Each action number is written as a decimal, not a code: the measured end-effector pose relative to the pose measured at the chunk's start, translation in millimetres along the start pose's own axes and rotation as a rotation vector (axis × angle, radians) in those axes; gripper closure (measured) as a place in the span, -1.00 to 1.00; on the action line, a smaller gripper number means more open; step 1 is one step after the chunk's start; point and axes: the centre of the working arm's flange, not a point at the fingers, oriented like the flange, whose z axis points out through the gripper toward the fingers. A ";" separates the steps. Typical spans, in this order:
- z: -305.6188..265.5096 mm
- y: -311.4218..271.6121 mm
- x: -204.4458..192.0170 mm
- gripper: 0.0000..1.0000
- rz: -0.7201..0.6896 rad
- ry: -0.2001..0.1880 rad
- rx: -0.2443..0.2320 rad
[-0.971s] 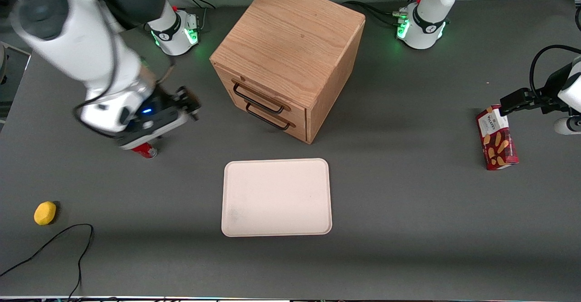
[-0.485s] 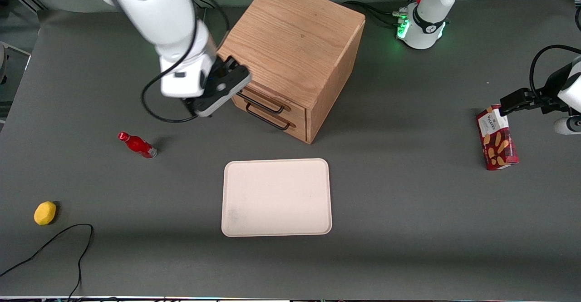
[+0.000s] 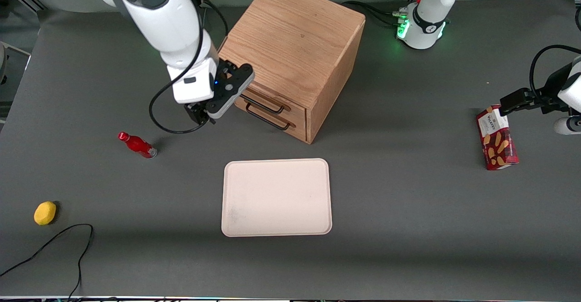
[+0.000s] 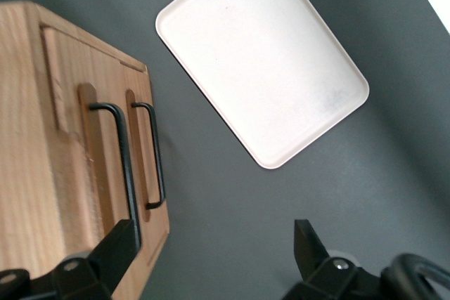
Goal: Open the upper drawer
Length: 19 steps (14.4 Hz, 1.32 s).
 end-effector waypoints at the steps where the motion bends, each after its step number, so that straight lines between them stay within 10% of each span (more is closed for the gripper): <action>1: 2.3 -0.7 -2.7 -1.00 -0.004 0.001 0.012; 12: -4.7 -38.9 -2.1 -1.00 -0.058 0.009 0.060; 19: -3.8 -41.4 -5.2 -1.00 -0.080 0.023 0.170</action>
